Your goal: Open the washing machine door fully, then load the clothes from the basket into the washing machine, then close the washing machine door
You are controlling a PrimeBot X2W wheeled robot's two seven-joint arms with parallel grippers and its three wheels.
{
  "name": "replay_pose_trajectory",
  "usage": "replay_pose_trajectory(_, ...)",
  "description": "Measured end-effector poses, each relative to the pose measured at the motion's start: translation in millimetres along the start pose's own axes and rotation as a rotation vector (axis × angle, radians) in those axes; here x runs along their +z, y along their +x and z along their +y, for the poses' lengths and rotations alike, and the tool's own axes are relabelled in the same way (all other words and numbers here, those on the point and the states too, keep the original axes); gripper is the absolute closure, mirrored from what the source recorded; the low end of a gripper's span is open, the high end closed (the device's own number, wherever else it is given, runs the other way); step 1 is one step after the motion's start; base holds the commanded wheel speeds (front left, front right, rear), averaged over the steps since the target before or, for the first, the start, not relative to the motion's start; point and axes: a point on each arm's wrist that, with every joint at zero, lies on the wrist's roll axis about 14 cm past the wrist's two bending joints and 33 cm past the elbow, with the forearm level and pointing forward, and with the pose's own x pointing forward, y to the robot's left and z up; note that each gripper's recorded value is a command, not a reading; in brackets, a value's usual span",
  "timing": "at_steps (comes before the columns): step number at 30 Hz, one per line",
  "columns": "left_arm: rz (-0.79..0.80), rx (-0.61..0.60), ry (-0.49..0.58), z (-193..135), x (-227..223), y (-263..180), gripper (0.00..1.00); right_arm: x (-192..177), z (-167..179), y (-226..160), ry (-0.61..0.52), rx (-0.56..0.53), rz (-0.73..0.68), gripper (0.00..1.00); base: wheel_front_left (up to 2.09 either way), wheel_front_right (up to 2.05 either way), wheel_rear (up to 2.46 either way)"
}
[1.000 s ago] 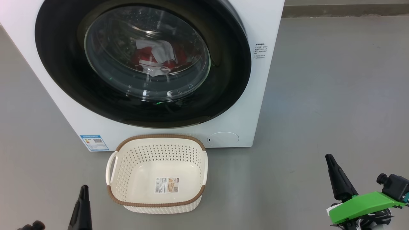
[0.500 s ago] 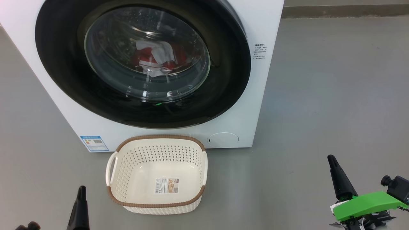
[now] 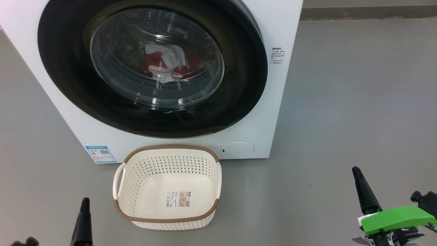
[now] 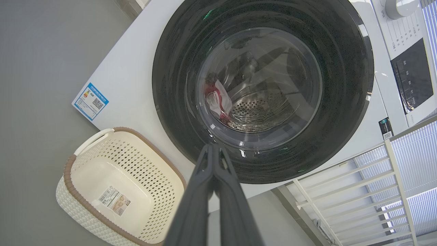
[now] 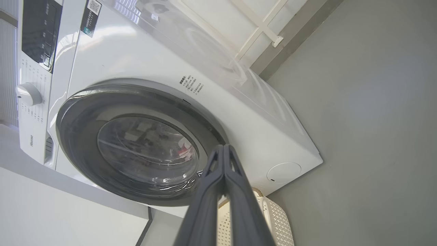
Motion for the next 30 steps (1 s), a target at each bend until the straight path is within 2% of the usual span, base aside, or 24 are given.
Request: replay_pose_trajectory(30,0.020,0.016,-0.306,2.1,1.2,8.8,1.00,0.6,-5.9,-2.2,0.342,-0.032,-0.009,1.00,0.00,0.00,0.00)
